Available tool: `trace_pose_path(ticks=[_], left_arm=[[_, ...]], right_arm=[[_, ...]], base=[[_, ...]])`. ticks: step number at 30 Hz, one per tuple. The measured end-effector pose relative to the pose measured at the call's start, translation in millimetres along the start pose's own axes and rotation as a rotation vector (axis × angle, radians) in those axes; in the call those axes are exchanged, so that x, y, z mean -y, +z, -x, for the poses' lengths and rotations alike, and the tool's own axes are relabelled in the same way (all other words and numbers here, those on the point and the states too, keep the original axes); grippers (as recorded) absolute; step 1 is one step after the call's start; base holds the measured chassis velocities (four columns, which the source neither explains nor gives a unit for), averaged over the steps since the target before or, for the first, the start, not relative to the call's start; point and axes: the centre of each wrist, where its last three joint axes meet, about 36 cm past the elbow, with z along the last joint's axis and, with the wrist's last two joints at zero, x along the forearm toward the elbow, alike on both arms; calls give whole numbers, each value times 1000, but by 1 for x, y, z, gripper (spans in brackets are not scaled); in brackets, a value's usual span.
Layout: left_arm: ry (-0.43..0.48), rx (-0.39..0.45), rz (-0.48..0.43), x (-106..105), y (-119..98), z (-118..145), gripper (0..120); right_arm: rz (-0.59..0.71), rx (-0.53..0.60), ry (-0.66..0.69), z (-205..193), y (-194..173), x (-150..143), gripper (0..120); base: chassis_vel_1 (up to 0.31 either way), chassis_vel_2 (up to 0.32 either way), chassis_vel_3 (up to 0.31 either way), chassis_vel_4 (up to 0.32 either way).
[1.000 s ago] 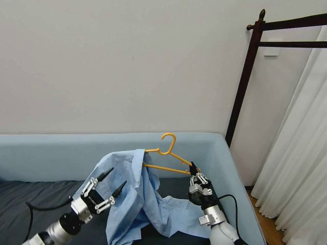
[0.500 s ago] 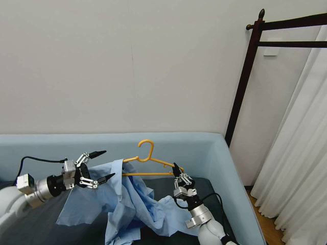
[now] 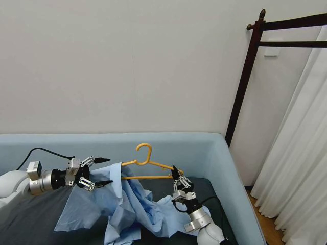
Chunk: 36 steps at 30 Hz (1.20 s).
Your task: Pick up the clothes from the sofa and hang them on the clothes hanger.
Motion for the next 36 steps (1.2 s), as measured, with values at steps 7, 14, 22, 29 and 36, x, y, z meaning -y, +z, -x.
trace_pose_path(ticks=[7,14,22,29,36], left_arm=[[20,-53,1,-8,8,-1,51],[29,-55,-2,-14,15,11,29],[80,-77,1,-26,18,17,7],[67,-78,0,-29,19,19,7],[-10,-84,-17,-29,24,12,7]], right_arm=[[-20,6,6,3,2,3,5],[-29,20,8,4,2,2,5],[-50,43,15,9,3,6,5],[-36,39,36,10,2,10,5],[120,55,86,6,-10,11,23]], base=[[0,0,0,0],[0,0,0,0],[0,0,0,0],[0,0,0,0],[0,0,0,0]])
